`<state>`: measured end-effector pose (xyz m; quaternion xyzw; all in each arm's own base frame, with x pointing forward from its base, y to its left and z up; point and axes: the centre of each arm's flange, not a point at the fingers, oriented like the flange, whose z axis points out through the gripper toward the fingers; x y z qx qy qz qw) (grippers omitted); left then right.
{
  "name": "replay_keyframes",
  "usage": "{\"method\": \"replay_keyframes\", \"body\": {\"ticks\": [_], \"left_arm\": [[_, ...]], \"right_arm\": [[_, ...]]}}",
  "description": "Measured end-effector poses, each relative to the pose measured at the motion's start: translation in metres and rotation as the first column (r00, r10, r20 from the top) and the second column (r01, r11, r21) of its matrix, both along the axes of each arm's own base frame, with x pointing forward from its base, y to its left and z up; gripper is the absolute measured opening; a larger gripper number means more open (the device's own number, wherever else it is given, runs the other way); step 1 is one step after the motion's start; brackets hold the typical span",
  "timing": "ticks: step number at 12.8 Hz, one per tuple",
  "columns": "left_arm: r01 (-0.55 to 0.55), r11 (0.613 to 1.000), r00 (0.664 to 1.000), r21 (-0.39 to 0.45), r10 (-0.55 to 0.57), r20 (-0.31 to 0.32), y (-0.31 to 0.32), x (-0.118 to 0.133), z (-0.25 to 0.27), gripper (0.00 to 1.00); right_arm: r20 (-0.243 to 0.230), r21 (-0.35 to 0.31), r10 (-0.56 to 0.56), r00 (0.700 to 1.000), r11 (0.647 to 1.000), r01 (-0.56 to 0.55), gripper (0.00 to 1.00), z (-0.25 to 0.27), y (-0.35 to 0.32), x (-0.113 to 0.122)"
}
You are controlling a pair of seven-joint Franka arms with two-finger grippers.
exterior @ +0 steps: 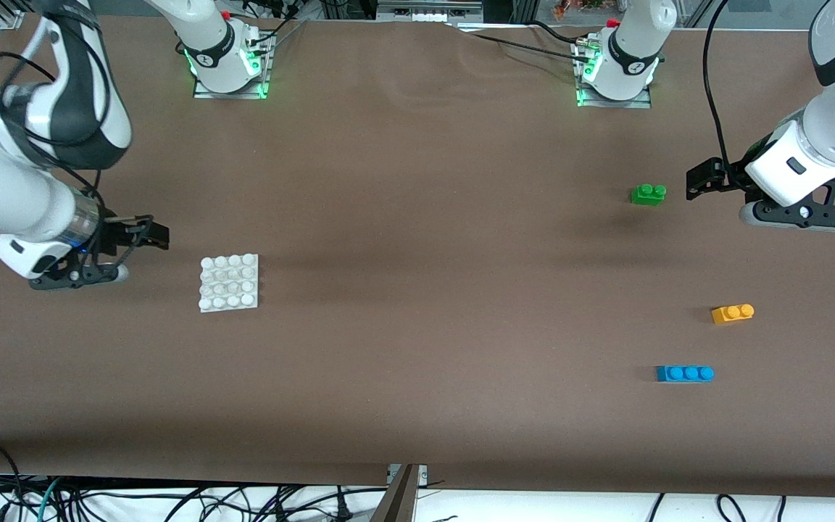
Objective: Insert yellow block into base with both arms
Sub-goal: 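Move the right gripper down onto the white base plate, then grasp the edge of the white base plate with the right gripper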
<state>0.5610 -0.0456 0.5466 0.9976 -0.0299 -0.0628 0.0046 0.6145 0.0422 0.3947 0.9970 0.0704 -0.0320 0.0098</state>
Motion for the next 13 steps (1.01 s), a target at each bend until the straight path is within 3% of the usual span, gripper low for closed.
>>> {"method": "replay_keyframes", "body": {"ticks": [5,13], "left_arm": [[0.0,1.0,1.0,0.0,0.0,0.0,0.0,0.0,0.0,1.0],[0.0,1.0,1.0,0.0,0.0,0.0,0.0,0.0,0.0,1.0]], "right_arm": [[0.111,0.001,0.012,0.994,1.0,-0.012,0.99,-0.11,0.002,-0.021],[0.15,-0.001,-0.001,0.989,1.0,0.001,0.98,-0.192,0.0,-0.03]]}}
